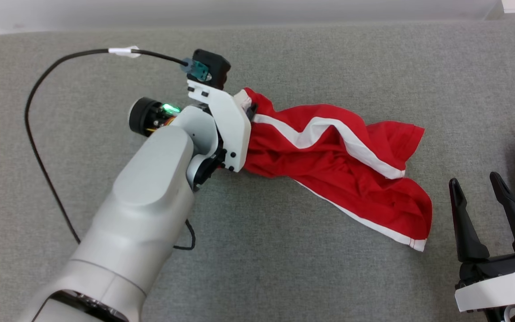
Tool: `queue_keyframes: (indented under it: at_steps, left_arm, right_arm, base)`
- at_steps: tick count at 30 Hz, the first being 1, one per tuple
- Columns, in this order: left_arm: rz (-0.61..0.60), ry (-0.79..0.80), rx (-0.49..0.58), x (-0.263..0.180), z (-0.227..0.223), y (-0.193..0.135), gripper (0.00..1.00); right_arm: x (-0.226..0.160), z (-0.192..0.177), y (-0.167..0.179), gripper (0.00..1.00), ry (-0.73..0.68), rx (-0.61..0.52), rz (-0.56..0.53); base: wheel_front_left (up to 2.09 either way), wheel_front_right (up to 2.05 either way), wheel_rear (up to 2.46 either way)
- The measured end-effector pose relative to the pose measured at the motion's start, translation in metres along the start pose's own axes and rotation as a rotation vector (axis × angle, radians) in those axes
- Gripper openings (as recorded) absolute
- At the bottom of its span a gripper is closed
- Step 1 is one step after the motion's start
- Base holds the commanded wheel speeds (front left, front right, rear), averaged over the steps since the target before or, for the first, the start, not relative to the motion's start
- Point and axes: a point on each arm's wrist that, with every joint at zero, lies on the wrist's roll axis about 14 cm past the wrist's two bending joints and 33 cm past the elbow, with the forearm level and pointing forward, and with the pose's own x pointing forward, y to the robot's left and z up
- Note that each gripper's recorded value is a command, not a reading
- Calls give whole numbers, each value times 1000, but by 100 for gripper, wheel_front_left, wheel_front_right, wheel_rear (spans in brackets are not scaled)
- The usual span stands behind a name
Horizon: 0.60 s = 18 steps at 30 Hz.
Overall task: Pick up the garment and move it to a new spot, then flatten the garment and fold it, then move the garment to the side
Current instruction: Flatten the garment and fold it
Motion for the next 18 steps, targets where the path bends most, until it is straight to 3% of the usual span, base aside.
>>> queue_keyframes:
  at_steps: [1, 11, 18]
  left_arm:
    - [-2, -9, 12, 0, 3, -1, 0]
    - [2, -86, 38, -7, 19, -1, 0]
    - [4, -117, 43, -10, 26, 2, 0]
  right_arm:
    - [0, 0, 0, 100, 0, 0, 1]
    - [10, -11, 4, 100, 58, -35, 49]
    - [28, -51, 15, 100, 205, -50, 136]
  base:
    - [0, 0, 0]
    - [0, 0, 0]
    - [0, 0, 0]
